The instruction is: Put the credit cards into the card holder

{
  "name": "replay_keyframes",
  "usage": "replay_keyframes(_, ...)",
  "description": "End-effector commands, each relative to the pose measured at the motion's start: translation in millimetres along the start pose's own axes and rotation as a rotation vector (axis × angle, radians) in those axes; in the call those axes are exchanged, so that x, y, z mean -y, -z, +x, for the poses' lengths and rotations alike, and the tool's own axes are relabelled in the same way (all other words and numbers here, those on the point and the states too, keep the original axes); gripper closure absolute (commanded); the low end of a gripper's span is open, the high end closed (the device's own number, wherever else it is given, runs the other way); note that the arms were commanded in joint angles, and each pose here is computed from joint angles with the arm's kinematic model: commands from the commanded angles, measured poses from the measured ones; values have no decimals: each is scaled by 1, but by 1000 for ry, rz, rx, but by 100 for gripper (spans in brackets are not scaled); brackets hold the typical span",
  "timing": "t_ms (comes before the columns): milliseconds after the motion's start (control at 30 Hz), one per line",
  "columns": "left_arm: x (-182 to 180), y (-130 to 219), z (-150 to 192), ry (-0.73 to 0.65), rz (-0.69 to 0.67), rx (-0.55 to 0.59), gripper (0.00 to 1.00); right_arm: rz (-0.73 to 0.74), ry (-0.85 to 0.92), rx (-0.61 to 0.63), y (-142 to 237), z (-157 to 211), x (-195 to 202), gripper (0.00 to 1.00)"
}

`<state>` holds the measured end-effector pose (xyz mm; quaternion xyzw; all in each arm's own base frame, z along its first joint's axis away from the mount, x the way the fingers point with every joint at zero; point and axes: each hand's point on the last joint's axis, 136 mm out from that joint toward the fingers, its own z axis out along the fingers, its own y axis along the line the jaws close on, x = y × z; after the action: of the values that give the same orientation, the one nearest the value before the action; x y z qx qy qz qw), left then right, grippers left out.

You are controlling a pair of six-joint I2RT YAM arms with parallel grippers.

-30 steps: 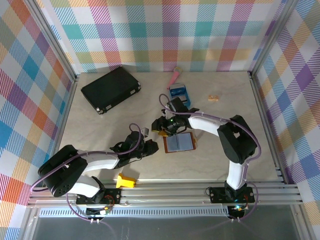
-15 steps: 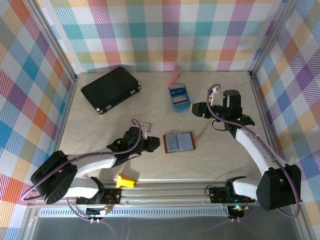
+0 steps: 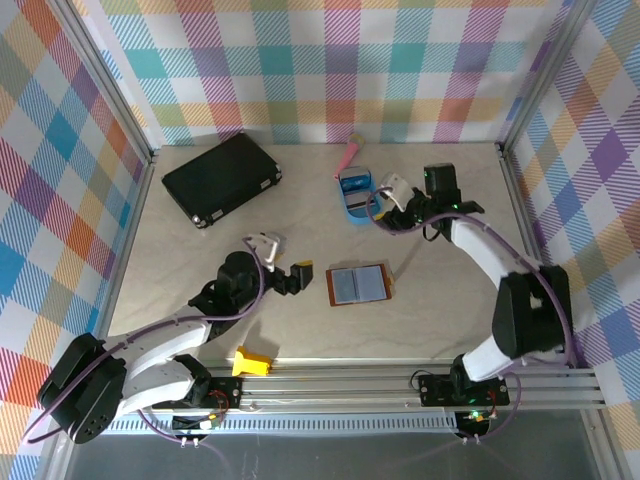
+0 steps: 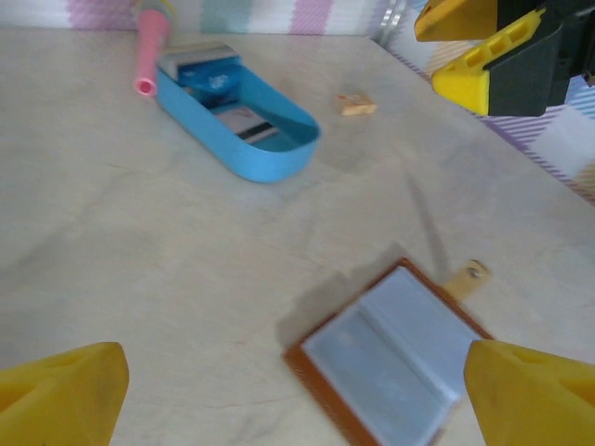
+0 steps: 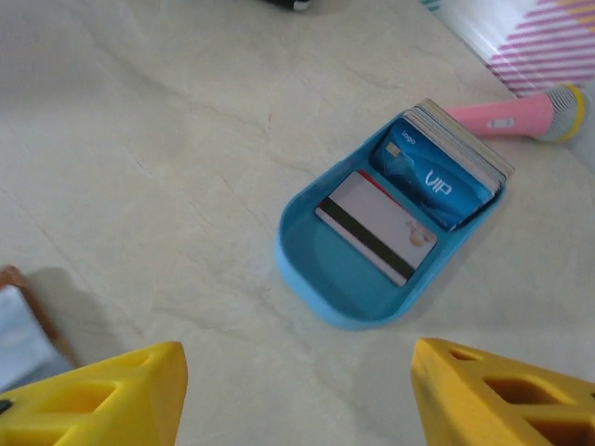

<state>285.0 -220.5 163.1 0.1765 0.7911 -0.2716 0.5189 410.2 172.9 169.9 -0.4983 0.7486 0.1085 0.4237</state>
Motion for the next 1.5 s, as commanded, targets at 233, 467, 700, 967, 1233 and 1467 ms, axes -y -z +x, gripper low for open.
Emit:
replay_keyframes(233, -21, -19, -21, -154, 22, -20, 5, -11, 432, -26, -74, -4, 60, 36)
replay_keyframes(467, -21, -26, -19, -130, 54, -44, 5, -171, 485, -14, -96, 4, 35, 39)
replay_keyframes(700, -15, -29, -7, -130, 98, -94, 6, -342, 541, -41, -88, 27, -4, 40)
replay_keyframes(967, -12, -31, 2, -119, 128, -132, 9, -349, 591, -147, -110, 40, -7, 47)
replay_keyframes(1233, -12, -31, 3, -120, 128, -137, 10, -397, 601, -188, -120, 43, -12, 55)
replay_keyframes(1467, -13, -31, 4, -121, 125, -135, 10, -451, 582, -237, -120, 53, -22, 60)
